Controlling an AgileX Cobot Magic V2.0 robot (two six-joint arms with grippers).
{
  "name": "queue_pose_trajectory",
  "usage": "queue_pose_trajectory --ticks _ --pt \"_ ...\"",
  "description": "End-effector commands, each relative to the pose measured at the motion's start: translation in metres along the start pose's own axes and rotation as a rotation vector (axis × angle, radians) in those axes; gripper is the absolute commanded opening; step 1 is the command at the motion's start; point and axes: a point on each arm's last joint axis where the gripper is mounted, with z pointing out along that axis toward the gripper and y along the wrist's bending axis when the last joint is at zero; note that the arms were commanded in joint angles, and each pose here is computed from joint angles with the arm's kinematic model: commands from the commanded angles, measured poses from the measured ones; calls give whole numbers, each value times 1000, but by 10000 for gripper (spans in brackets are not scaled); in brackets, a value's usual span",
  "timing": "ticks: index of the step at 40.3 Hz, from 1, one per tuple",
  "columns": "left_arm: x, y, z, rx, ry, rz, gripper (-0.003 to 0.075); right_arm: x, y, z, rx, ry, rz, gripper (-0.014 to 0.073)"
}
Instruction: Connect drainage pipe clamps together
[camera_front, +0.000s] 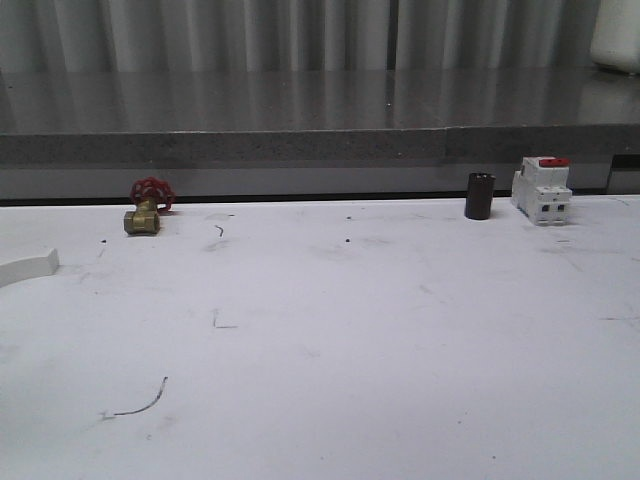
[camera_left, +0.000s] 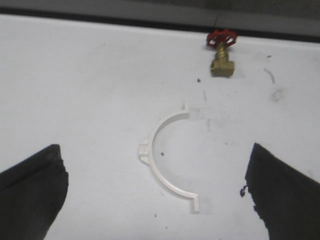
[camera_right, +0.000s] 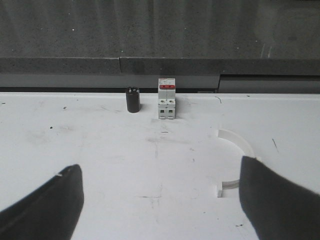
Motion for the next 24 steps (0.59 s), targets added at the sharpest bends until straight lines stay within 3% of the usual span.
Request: queue_pose_trajectory --ticks 1,14,24 --pt "-21 5 16 0 46 -6 690 -18 0 -3 10 -97 -14 650" --pt "-32 11 91 37 294 10 690 -18 0 -3 10 -97 -14 650" --pt "-33 5 138 49 395 70 690 -18 0 -3 10 -97 -14 650"
